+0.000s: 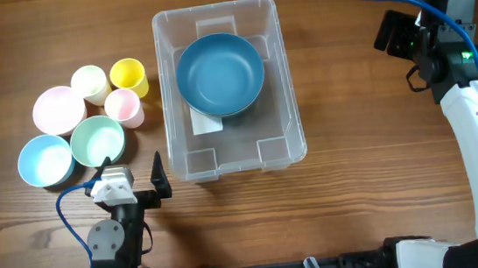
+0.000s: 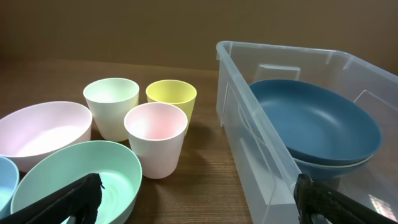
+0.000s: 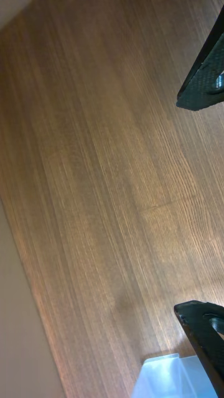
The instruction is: Pack container
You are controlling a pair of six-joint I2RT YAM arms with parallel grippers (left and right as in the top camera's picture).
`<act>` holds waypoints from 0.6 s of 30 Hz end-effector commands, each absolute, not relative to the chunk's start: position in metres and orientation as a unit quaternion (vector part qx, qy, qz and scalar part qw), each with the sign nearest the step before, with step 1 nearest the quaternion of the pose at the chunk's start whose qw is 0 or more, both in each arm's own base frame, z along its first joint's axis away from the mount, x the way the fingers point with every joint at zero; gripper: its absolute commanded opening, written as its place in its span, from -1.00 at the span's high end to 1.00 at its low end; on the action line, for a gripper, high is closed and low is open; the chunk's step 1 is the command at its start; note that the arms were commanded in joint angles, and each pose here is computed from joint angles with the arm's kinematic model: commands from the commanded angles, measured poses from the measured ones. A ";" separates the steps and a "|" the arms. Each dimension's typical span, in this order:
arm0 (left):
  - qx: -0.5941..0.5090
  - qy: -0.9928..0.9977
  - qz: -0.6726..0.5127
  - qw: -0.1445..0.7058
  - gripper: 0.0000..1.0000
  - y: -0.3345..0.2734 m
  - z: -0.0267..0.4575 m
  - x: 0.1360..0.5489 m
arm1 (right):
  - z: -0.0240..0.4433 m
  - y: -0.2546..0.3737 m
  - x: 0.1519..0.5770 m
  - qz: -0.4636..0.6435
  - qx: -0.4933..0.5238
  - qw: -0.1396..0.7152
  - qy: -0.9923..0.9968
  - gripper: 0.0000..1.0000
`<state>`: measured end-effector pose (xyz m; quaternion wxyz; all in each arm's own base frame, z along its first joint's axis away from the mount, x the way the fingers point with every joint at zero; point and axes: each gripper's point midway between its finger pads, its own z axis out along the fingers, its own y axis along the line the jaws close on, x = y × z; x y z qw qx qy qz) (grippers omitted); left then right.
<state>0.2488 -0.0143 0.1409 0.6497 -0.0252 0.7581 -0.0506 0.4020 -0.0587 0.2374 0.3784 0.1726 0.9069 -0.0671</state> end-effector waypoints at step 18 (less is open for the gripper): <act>-0.102 0.726 -0.094 0.673 -1.00 -0.005 0.224 0.241 | 0.238 -0.061 0.404 -0.070 0.181 0.379 0.905 -0.99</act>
